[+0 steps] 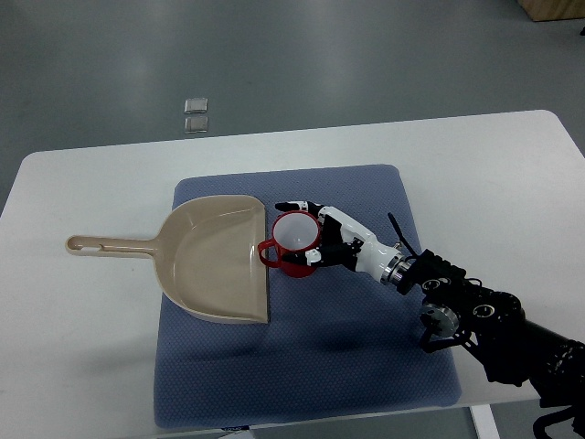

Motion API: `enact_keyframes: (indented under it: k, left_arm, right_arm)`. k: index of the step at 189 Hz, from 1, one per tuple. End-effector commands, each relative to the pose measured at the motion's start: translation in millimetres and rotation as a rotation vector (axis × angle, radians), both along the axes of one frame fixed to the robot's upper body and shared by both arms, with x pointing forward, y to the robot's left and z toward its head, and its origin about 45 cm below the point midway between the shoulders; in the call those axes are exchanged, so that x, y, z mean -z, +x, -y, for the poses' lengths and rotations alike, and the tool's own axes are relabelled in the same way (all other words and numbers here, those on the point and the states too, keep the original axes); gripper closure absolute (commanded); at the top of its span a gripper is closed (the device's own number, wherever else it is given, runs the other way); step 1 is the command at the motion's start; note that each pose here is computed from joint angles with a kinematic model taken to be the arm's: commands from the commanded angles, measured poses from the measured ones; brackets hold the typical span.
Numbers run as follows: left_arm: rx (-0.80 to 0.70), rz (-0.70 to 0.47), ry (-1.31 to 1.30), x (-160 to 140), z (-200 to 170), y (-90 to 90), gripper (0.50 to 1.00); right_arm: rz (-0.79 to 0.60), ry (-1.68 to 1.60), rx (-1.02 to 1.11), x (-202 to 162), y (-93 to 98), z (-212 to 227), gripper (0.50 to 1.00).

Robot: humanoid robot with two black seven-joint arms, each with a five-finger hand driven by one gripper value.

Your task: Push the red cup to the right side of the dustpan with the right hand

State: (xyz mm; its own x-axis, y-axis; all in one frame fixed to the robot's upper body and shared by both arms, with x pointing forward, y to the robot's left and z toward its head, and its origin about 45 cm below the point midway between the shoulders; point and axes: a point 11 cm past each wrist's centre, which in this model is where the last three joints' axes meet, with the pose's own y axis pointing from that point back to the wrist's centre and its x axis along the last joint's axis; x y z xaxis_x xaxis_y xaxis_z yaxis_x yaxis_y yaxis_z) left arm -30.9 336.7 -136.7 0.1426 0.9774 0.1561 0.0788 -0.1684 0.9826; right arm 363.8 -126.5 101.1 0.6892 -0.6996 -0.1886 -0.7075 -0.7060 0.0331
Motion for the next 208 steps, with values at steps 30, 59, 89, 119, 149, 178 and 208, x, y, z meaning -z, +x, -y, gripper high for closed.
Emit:
enact_keyframes:
  k: [30,59,89,119,149,178,208]
  left_arm:
    - [0.0,0.0,-0.001,0.0,0.3,0.0,0.5]
    - [-0.001,0.0,-0.001,0.0,0.3,0.1,0.5]
    - [-0.001,0.0,0.001,0.0,-0.2,0.1,0.5]
    - [-0.001,0.0,-0.001,0.0,0.3,0.1,0.5]
    - [-0.001,0.0,-0.001,0.0,0.3,0.1,0.5]
    - [-0.002,0.0,-0.001,0.0,0.0,0.1,0.5]
    - [-0.001,0.0,0.001,0.0,-0.2,0.1,0.5]
  right_arm:
    - [0.002,0.005,-0.004,-1.2,-0.8,-2.0,0.566]
    - [0.003,0.008,-0.004,-2.0,-0.1,-2.0,0.568]
    - [0.002,0.018,0.004,-3.5,1.5,-1.3,0.566]
    - [0.019,0.038,0.006,-14.8,10.6,-0.9,0.568]
    - [0.024,0.049,0.014,-21.4,17.6,10.0,0.566]
    - [0.035,0.059,0.037,-30.3,27.0,20.6,0.568]
    - [0.013,0.09,0.128,-43.2,46.3,48.1,0.566]
